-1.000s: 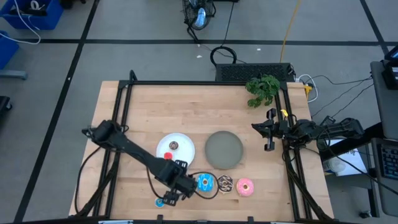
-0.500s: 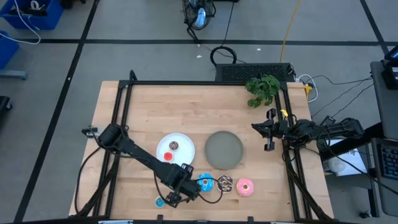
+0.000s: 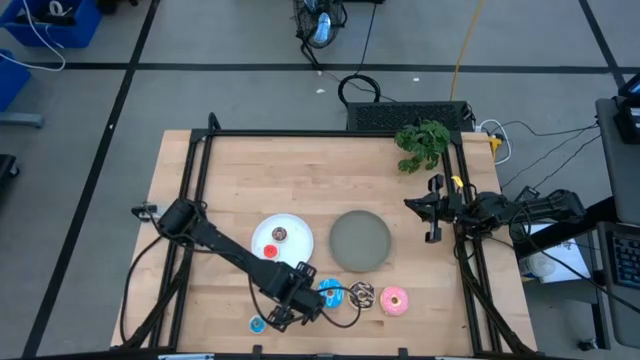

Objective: Pick & Place donuts
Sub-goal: Put the small white donut on the white plate

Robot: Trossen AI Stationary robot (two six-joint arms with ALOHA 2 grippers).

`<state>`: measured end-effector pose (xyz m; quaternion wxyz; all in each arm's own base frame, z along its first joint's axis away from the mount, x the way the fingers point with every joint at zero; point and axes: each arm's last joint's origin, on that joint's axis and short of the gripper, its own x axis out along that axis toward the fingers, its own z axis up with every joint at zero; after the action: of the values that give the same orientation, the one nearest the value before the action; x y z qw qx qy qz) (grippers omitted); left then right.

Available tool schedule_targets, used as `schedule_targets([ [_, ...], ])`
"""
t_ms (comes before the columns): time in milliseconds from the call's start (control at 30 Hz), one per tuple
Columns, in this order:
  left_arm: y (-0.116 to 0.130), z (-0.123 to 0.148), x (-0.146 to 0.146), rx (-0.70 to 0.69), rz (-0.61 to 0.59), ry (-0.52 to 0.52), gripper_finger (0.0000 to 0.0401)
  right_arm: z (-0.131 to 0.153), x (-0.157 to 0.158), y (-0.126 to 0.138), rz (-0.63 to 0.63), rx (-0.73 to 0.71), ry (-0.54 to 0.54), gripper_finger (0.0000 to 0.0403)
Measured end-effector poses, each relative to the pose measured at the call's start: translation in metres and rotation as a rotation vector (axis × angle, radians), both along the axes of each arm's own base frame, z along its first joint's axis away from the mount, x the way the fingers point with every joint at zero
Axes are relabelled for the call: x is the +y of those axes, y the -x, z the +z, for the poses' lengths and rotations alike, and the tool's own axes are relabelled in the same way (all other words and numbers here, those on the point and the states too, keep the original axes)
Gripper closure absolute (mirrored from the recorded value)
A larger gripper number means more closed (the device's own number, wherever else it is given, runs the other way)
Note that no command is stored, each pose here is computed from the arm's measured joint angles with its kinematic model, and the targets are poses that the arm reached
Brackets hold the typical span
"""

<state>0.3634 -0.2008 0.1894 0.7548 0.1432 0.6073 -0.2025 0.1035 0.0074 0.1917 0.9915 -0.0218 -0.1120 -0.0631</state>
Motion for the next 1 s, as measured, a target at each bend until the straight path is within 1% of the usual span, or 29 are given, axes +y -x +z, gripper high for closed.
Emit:
schedule_targets([
  [133,0.0,-0.005,-0.001,0.022,-0.005,0.014,0.0064,0.0,0.0,0.0,0.0,0.001,0.0,0.0403],
  [300,0.001,-0.016,-0.006,0.054,-0.023,-0.005,0.0064,0.0,0.0,0.0,0.0,0.004,0.0,0.0403],
  [600,0.002,-0.016,-0.006,0.054,-0.019,-0.02,0.0064,-0.001,0.0,0.0,0.0,0.008,0.001,0.0403],
  [900,0.009,-0.035,-0.002,0.073,-0.01,-0.041,0.0064,-0.001,0.0,0.0,0.0,0.008,0.0,0.0403],
  [1000,0.009,-0.036,-0.002,0.068,-0.01,-0.039,0.0064,-0.001,0.0,0.0,0.0,0.008,0.0,0.0403],
])
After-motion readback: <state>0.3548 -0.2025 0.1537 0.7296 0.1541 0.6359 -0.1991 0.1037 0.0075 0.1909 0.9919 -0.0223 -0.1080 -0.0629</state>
